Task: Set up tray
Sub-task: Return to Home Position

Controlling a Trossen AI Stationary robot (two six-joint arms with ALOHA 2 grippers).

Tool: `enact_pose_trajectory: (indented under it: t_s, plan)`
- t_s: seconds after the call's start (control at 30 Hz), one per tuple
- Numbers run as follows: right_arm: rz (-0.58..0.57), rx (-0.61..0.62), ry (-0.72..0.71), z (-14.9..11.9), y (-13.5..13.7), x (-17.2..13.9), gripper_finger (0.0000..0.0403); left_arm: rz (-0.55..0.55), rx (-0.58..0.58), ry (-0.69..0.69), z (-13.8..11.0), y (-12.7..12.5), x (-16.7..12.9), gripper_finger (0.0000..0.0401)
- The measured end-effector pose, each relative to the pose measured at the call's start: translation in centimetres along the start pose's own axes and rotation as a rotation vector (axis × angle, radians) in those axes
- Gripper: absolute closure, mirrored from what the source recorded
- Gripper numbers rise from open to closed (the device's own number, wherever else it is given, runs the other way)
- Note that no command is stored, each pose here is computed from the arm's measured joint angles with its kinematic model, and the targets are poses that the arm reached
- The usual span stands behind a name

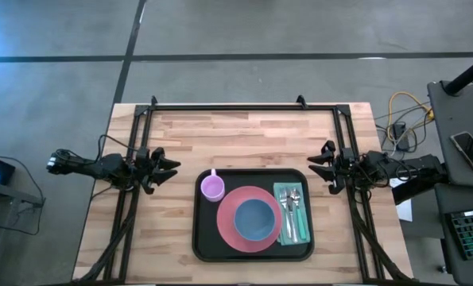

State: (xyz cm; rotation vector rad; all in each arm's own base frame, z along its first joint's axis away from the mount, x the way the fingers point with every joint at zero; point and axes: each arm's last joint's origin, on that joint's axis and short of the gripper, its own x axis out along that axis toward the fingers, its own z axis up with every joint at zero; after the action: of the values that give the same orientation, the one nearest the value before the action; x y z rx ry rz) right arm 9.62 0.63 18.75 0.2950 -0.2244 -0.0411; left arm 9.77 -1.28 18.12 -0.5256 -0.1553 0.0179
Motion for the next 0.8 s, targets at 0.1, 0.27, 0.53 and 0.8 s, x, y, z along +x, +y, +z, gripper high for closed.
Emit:
enact_pose_trajectory:
  t_s: [0.1, 0.27, 0.53, 0.8]
  plan:
    - [0.000, 0.000, 0.000, 0.00, 0.00, 0.00, 0.0267, 0.000, 0.000, 0.000, 0.00, 0.00, 0.00, 0.0235]
    - [0.000, 0.000, 0.000, 0.00, 0.00, 0.00, 0.0274, 0.000, 0.000, 0.000, 0.00, 0.00, 0.00, 0.0235]
    - [0.000, 0.000, 0.000, 0.00, 0.00, 0.00, 0.0277, 0.000, 0.000, 0.000, 0.00, 0.00, 0.00, 0.0235]
    - [0.000, 0.000, 0.000, 0.00, 0.00, 0.00, 0.0268, 0.000, 0.000, 0.000, 0.01, -0.01, 0.00, 0.0235]
